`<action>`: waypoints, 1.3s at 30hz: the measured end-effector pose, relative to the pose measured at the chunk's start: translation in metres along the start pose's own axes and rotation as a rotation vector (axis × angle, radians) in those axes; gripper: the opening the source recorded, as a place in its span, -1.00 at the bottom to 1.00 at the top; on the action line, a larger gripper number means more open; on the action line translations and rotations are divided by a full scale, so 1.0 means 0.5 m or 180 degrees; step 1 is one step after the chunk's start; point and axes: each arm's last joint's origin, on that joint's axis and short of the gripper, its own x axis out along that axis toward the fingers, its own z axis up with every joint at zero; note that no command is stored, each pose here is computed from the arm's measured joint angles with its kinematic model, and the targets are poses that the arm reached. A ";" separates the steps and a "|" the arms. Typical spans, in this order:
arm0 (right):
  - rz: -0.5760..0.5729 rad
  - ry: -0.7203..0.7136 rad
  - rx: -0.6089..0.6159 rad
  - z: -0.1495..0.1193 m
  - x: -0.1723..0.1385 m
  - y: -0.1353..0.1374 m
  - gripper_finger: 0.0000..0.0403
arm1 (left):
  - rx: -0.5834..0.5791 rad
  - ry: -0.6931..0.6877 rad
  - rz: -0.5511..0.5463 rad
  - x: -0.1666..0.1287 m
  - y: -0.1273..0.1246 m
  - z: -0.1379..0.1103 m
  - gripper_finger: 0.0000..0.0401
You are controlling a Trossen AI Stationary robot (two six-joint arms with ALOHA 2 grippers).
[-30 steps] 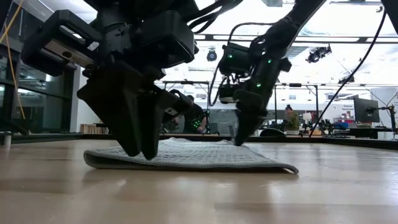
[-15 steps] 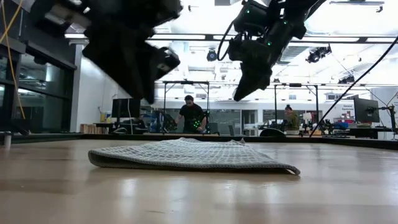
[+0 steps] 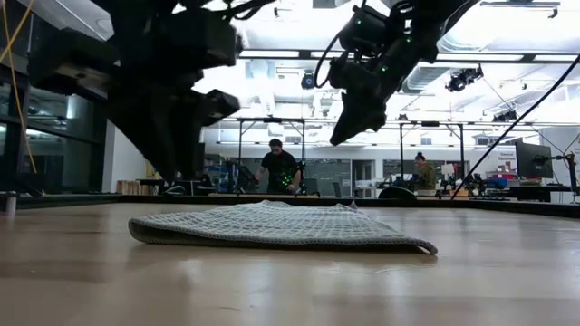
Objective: Fold microfiber towels
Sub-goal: Fold the gray towel
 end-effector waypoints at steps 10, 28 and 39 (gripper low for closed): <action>-0.0120 -0.0135 0.0349 0.009 -0.013 -0.073 -0.61 | 0.0093 -0.0477 0.0223 -0.102 0.004 -0.001 -0.53; -0.0067 -0.0001 0.0589 -0.006 0.006 -0.132 -0.50 | 0.0140 -0.1518 0.0337 -0.241 -0.003 -0.059 -0.53; -0.0146 0.0072 0.0679 -0.015 0.016 -0.159 -0.51 | -0.0282 -0.1781 0.0300 -0.176 -0.011 -0.131 -0.53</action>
